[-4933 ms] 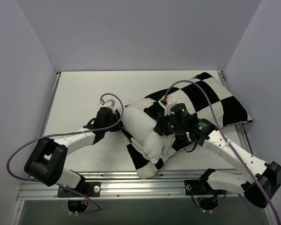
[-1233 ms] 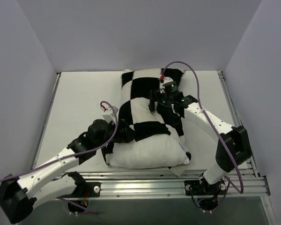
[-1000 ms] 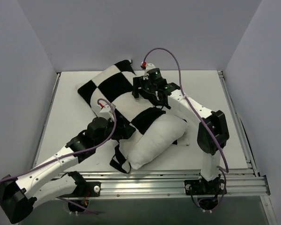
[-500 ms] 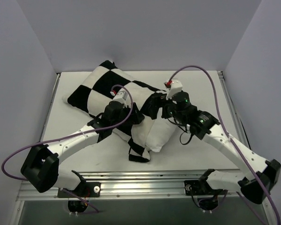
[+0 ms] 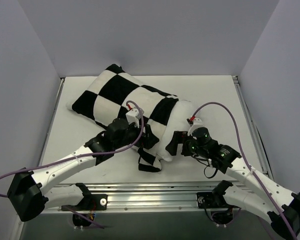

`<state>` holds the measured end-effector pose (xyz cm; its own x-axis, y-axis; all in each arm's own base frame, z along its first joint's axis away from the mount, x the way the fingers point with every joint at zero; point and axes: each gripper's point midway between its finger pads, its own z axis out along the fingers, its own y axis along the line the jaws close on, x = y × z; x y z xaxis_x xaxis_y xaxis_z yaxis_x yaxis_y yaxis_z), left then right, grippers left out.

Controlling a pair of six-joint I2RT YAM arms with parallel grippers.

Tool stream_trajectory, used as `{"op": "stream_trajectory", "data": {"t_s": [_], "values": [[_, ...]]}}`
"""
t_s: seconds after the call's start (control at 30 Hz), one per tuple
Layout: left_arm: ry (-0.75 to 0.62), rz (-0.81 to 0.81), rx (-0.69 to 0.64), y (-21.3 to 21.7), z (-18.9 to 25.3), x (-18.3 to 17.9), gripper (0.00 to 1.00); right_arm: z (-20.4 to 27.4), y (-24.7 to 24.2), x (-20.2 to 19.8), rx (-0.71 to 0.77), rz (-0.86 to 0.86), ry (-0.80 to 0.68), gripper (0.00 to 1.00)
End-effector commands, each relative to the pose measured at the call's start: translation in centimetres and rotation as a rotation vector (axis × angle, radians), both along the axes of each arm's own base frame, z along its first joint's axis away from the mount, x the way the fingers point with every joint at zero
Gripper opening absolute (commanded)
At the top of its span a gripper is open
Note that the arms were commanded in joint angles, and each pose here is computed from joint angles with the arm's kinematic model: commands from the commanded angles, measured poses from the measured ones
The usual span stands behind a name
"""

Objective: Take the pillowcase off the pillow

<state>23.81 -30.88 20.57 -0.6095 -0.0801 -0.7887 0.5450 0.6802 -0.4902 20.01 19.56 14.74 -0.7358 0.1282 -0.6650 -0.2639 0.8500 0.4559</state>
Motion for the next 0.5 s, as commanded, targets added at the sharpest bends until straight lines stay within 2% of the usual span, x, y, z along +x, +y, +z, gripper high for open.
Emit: {"op": "stream_trajectory", "data": {"t_s": [0.0,0.23,0.33,0.43,0.47], "values": [[0.031,-0.042,0.077,1.5,-3.1,-2.2,0.96,-0.1,1.9,0.1,0.117,0.019,0.018,1.00],[0.063,-0.063,0.073,1.5,-4.8,-3.3,0.96,-2.5,3.1,1.6,0.115,0.021,0.021,1.00],[0.083,-0.081,0.087,1.1,-6.1,-3.3,0.96,-2.6,3.7,2.5,0.118,0.035,-0.002,0.91],[0.123,-0.093,0.100,0.7,-7.2,-3.5,0.96,-1.7,4.6,3.2,0.136,0.061,-0.032,0.51],[0.131,-0.092,0.102,0.7,-7.4,-3.6,0.96,-1.4,4.7,3.5,0.139,0.061,-0.044,0.23]]}}
